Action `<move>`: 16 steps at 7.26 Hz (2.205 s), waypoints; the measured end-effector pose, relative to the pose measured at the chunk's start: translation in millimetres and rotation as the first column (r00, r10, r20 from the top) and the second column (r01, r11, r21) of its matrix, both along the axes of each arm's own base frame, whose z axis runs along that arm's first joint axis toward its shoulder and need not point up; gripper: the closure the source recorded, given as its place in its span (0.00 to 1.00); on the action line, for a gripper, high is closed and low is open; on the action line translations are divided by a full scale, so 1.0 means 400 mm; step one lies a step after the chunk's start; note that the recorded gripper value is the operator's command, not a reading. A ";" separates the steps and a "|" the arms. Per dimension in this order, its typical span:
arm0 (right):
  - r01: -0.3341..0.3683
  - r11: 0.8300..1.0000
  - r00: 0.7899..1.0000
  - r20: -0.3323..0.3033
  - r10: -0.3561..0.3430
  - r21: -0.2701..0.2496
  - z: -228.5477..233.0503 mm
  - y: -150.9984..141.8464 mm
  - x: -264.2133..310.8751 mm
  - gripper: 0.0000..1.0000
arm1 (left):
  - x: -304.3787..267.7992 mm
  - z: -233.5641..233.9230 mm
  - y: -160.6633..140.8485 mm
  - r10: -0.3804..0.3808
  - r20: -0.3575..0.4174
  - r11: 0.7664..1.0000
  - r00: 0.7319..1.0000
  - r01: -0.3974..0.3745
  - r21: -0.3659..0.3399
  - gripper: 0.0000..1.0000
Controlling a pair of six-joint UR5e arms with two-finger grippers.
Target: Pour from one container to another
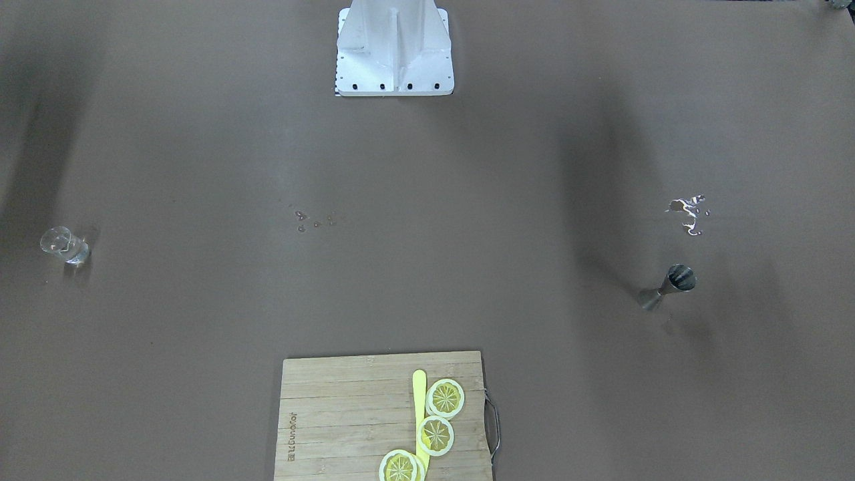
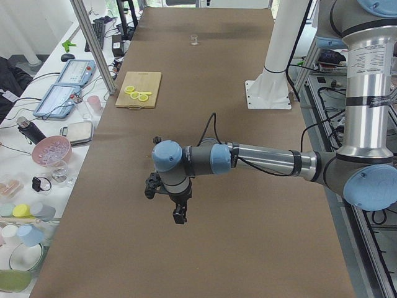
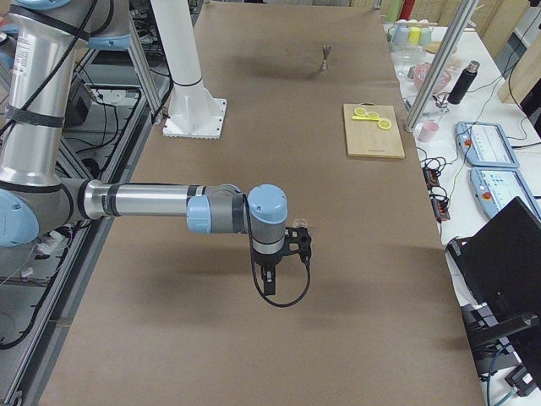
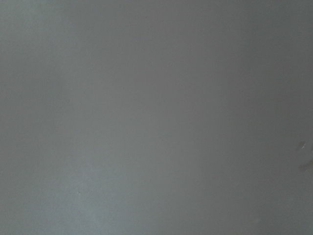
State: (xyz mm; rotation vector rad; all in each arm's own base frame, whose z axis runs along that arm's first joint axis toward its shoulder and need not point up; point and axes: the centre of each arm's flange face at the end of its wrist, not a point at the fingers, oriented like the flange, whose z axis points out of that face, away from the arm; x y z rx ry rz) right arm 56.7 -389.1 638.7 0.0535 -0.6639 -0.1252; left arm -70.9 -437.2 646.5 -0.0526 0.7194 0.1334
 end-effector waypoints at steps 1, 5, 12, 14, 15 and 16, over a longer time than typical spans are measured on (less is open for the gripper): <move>0.000 1.000 1.000 0.001 0.000 0.000 0.000 0.000 0.000 0.00 | -0.009 0.032 0.044 -0.010 -0.005 1.000 1.000 0.011 0.006 0.02; 0.000 1.000 1.000 0.003 0.000 0.002 -0.003 -0.002 -0.001 0.00 | -0.005 0.010 0.037 -0.066 -0.089 0.998 0.994 0.068 0.011 0.02; 0.000 1.000 1.000 0.010 -0.001 0.010 -0.013 -0.005 -0.002 0.00 | -0.006 -0.015 0.017 -0.072 -0.093 0.997 0.993 0.074 0.027 0.02; 0.000 1.000 1.000 0.009 0.000 0.009 -0.011 -0.005 -0.002 0.00 | -0.006 -0.014 0.017 -0.072 -0.093 0.997 0.993 0.075 0.026 0.02; 0.000 1.000 1.000 0.008 0.000 0.006 -0.008 -0.004 -0.002 0.00 | -0.006 -0.014 0.017 -0.073 -0.093 0.997 0.993 0.076 0.025 0.02; 0.000 1.000 1.000 0.009 0.000 0.008 -0.011 -0.004 -0.002 0.00 | -0.006 -0.014 0.017 -0.073 -0.093 0.997 0.993 0.076 0.025 0.02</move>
